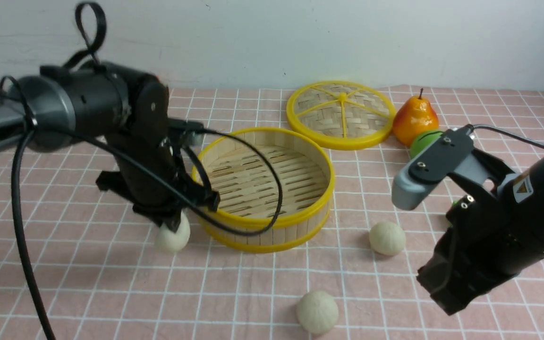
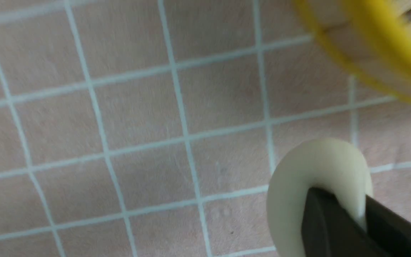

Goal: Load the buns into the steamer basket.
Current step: Use the left arm to put the steamed stuffed bun into the steamer, then use the right arm to grab a steamed stuffed bun, then use the right arm to put the steamed stuffed bun into the steamer, then use the right arm to grab a steamed stuffed bun

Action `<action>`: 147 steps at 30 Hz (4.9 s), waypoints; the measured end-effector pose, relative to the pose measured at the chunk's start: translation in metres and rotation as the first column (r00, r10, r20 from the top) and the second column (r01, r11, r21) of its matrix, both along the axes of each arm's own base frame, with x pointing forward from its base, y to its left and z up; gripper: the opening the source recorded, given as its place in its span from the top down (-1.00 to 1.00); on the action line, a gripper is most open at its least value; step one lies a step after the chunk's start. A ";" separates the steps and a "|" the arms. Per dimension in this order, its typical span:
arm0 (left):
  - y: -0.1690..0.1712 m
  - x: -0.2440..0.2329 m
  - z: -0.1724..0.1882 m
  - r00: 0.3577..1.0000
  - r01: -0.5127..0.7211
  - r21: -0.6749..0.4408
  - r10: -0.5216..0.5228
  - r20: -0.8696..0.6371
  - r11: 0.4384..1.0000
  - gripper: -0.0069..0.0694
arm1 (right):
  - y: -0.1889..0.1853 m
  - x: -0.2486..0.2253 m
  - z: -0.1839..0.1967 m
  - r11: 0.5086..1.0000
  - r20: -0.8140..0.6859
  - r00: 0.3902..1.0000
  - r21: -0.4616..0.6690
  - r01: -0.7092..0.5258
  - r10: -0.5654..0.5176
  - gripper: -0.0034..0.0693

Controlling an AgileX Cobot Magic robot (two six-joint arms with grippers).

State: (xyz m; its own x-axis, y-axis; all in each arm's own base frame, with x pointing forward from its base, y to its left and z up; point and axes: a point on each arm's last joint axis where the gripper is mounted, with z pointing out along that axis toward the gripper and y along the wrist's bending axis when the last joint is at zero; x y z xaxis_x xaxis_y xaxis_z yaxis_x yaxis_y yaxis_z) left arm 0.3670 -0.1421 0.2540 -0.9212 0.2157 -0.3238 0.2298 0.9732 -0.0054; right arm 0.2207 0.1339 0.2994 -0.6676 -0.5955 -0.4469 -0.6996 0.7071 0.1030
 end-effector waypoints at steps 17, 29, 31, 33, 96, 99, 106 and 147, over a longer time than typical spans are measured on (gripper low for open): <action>-0.058 0.058 -0.026 0.978 0.105 0.014 -0.105 0.178 0.994 0.47 | 0.005 0.000 0.001 0.998 -0.011 1.000 0.059 0.018 -0.017 0.84; -0.058 0.062 -0.012 0.984 0.041 0.012 -0.042 0.171 0.999 -0.74 | 0.004 0.006 0.003 0.998 0.049 0.998 0.056 0.028 -0.030 0.58; -0.055 0.058 0.019 0.980 0.029 0.002 -0.028 0.196 1.000 -0.74 | 0.002 0.007 0.003 0.998 0.058 0.997 0.038 0.041 -0.043 0.41; -0.052 0.052 0.044 0.974 0.022 -0.012 -0.018 0.224 1.000 -0.72 | 0.001 0.008 0.005 0.998 0.063 0.996 0.033 0.057 -0.059 0.30; 0.129 -0.326 0.104 0.909 0.017 -0.229 0.080 0.410 0.973 0.85 | 0.138 0.157 -0.027 0.981 0.343 0.921 -0.004 0.196 -0.183 0.77; 0.129 -0.326 0.104 0.909 0.017 -0.229 0.080 0.410 0.973 0.85 | 0.136 0.169 -0.051 0.974 0.316 0.926 -0.023 0.223 -0.205 0.64; 0.129 -0.326 0.104 0.909 0.017 -0.229 0.080 0.410 0.973 0.85 | 0.142 0.178 -0.088 0.973 0.273 0.941 -0.055 0.222 -0.200 0.07; 0.124 -0.327 0.105 0.916 0.037 -0.286 0.082 0.392 0.958 0.84 | 0.026 0.164 -0.108 0.873 0.035 0.887 -0.163 0.460 -0.461 -0.63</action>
